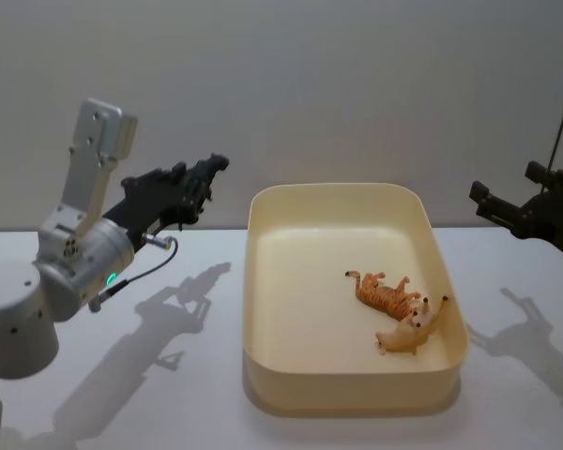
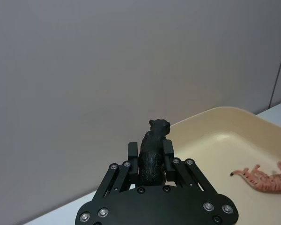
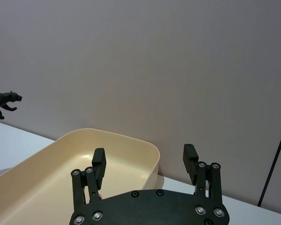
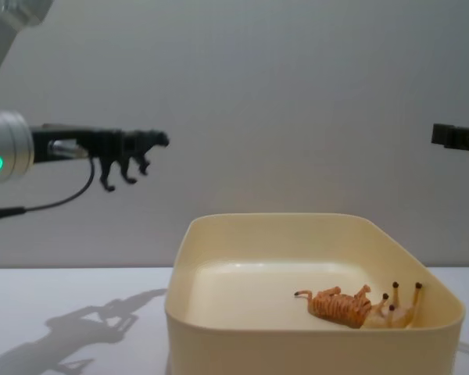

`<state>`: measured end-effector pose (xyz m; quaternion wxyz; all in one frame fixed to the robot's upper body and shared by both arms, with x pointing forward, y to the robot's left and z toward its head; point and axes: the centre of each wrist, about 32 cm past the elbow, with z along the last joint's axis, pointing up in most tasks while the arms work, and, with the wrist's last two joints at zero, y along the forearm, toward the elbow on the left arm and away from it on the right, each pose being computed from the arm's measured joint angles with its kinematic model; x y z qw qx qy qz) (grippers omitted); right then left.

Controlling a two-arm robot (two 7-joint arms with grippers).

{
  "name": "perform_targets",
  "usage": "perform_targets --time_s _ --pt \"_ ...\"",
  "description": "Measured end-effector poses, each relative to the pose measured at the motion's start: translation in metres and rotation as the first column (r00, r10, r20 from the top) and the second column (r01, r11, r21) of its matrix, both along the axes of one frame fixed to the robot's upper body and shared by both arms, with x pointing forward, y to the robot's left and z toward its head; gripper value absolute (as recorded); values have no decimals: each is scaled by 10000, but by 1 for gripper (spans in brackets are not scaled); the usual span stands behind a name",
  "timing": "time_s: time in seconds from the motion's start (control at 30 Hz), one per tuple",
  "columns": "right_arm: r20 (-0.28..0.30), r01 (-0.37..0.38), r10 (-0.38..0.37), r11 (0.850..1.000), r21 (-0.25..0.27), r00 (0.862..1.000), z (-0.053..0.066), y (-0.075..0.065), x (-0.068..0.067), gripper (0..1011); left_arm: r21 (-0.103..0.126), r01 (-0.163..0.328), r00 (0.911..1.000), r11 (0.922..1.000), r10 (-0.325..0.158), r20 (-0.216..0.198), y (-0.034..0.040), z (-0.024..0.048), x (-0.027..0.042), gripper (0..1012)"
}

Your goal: Pick up the toy alternately with two hands and place it into the central storage box.

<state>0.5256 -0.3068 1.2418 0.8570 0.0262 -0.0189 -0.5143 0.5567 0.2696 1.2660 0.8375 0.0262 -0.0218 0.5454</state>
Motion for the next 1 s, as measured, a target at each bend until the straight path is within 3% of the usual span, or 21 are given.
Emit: perform_targets --time_s 0.27,0.47,0.6,0.67,0.73,0.83,0.93,1.0 --pt "1 -1 1 10000 0 10000 0 0 0 1001 -244 932 9955 9954 -927 199 -30 145 100 280" --pt "0 0 0 10000 0 10000 0 0 0 1001 -349 1774 9841 9835 -1770 148 -48 232 178 280" --pt "1 0 0 10000 0 10000 0 0 0 1001 -374 2336 9723 9716 -2336 36 -56 278 227 280" --pt "-1 0 0 10000 0 10000 0 0 0 1001 -384 2804 9597 9591 -2809 -82 -59 311 269 280" --pt "0 0 0 10000 0 10000 0 0 0 1001 -387 2906 9566 9561 -2912 -111 -60 318 280 280" --pt "0 0 0 10000 0 10000 0 0 0 1001 -403 3518 9351 9352 -3531 -310 -64 353 335 280" --pt "0 0 0 10000 0 10000 0 0 0 1001 -394 3832 9220 9228 -3847 -425 -67 374 371 280" --pt "0 -1 1 10000 0 10000 0 0 0 1001 -389 4154 9072 9088 -4170 -550 -72 391 405 280"
